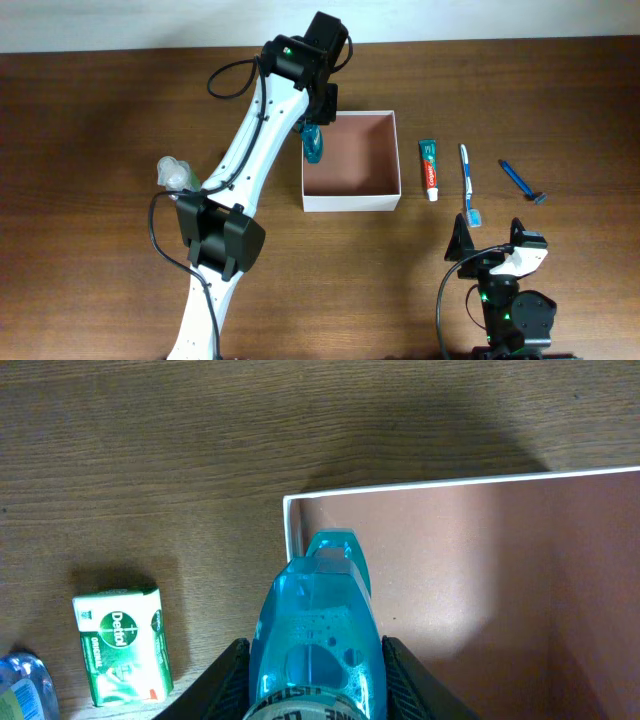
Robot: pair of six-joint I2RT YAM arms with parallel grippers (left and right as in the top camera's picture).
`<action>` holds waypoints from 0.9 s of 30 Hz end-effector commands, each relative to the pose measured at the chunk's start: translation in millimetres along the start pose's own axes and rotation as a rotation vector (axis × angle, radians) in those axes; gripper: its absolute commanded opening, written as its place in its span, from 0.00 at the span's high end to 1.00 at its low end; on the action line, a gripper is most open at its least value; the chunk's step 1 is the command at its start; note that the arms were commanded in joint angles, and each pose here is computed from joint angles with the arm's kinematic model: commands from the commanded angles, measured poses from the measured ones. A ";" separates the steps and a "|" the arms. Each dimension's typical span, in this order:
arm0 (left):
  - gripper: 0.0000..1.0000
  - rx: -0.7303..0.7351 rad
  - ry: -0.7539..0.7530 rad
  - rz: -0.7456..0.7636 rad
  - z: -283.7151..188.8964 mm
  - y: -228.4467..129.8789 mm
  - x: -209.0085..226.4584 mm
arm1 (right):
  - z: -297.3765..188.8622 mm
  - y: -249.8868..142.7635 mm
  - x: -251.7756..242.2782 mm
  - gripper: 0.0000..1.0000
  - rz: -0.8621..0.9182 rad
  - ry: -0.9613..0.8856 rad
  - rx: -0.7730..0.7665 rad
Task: Pack container
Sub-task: 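Lower the bottle into the box's left corner and open the left gripper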
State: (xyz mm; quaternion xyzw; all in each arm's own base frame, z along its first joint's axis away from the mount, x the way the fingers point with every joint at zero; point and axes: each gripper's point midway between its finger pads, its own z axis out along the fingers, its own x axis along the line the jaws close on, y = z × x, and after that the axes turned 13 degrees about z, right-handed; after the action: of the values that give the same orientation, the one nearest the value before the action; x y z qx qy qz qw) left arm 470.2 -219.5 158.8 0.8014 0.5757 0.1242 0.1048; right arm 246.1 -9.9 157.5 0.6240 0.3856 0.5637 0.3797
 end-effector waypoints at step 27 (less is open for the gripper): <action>0.78 -0.030 0.019 -0.019 1.3 4.0 4.8 | -0.2 -1.4 -0.7 0.01 -0.009 0.002 0.002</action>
State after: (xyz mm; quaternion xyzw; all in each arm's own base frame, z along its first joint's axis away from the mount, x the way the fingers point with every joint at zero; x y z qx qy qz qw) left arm 474.4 -220.5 145.7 0.8012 0.5760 0.1262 0.1016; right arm 246.1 -9.9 157.5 0.6240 0.3855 0.5638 0.3796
